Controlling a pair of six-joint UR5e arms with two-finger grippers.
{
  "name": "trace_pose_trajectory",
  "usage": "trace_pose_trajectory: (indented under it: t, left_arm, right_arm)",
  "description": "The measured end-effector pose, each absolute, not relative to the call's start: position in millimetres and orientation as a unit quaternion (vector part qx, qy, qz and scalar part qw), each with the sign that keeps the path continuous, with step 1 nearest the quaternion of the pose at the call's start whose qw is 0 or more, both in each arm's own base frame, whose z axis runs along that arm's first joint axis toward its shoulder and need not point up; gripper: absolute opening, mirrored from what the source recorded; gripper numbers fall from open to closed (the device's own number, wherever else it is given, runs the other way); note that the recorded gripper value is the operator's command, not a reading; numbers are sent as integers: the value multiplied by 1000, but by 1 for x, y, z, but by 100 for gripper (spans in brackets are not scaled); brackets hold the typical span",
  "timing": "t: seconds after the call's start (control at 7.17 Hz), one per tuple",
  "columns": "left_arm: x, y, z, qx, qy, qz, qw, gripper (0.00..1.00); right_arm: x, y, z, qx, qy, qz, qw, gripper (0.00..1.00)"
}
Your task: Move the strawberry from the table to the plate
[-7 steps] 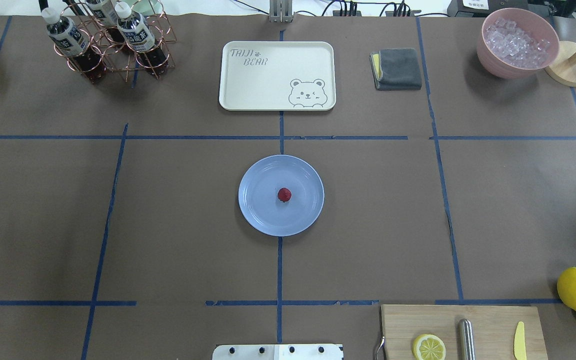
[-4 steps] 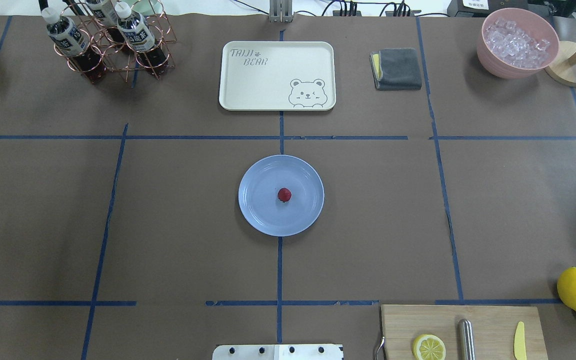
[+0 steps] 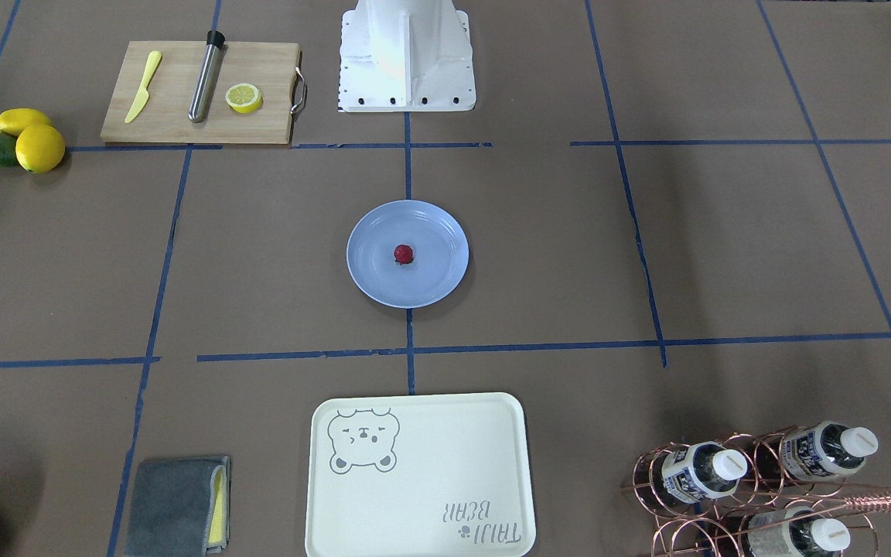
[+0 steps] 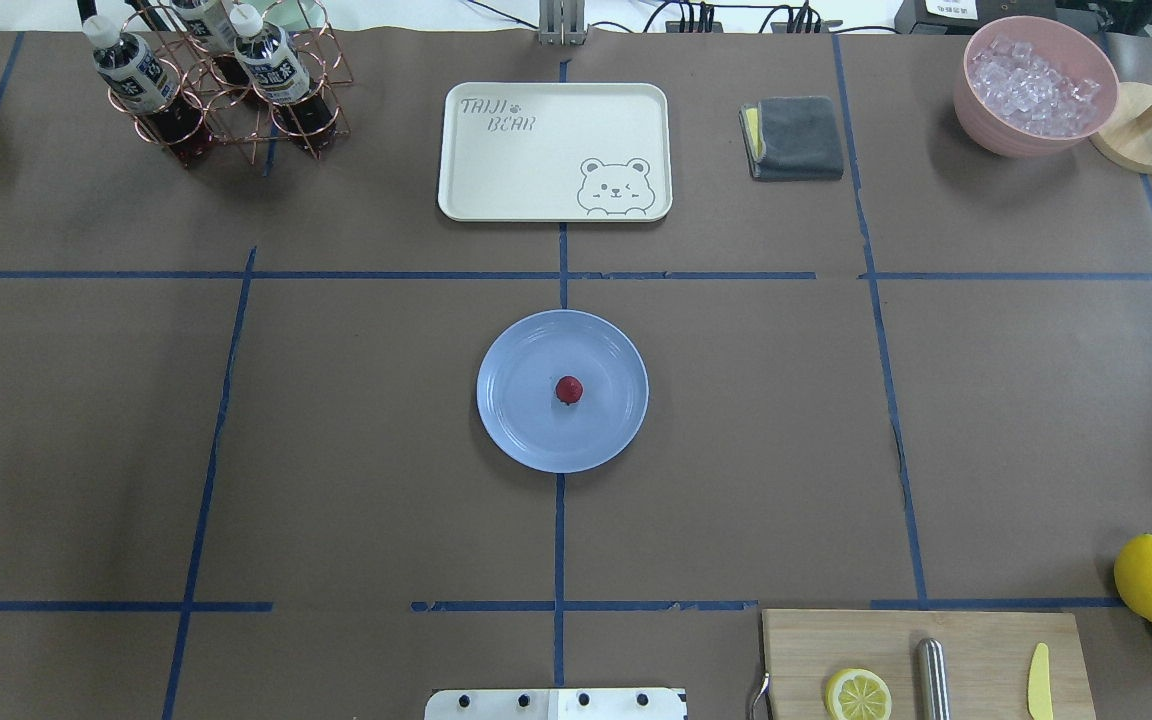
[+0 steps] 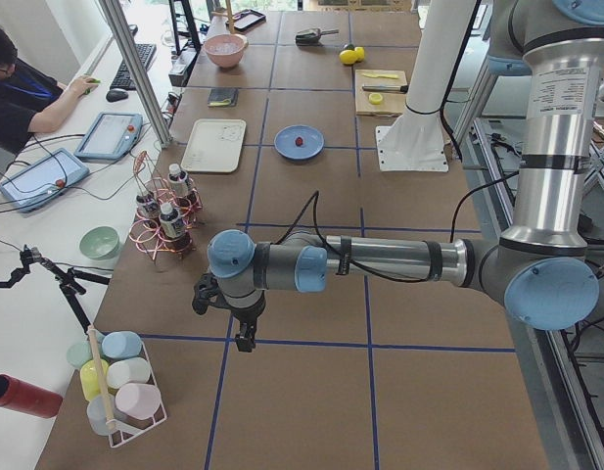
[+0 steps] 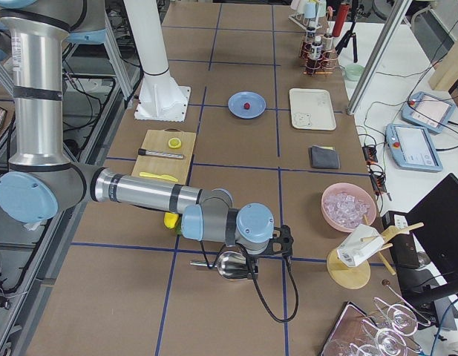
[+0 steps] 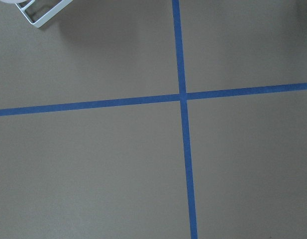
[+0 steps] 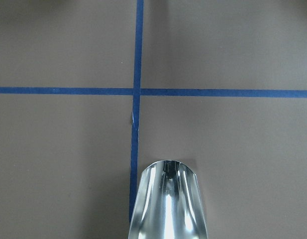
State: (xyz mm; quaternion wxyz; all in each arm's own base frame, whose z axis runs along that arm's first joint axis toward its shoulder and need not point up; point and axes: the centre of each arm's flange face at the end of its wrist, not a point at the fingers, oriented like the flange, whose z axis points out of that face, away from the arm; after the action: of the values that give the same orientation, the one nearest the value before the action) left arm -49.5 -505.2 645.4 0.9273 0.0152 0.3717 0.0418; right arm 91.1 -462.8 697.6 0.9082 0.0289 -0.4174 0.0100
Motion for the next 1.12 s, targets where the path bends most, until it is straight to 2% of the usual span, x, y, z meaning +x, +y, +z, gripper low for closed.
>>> trace_pose_trajectory:
  t: [0.56,1.12]
  left_arm:
    - [-50,-505,644,16,372,41,927,100]
    - [-49,-506,644,15,372,39,927,100]
  right_arm:
    - [92,-469,671,46,-408,13,912,100]
    - [91,-469,670,46,-407,13,912,100]
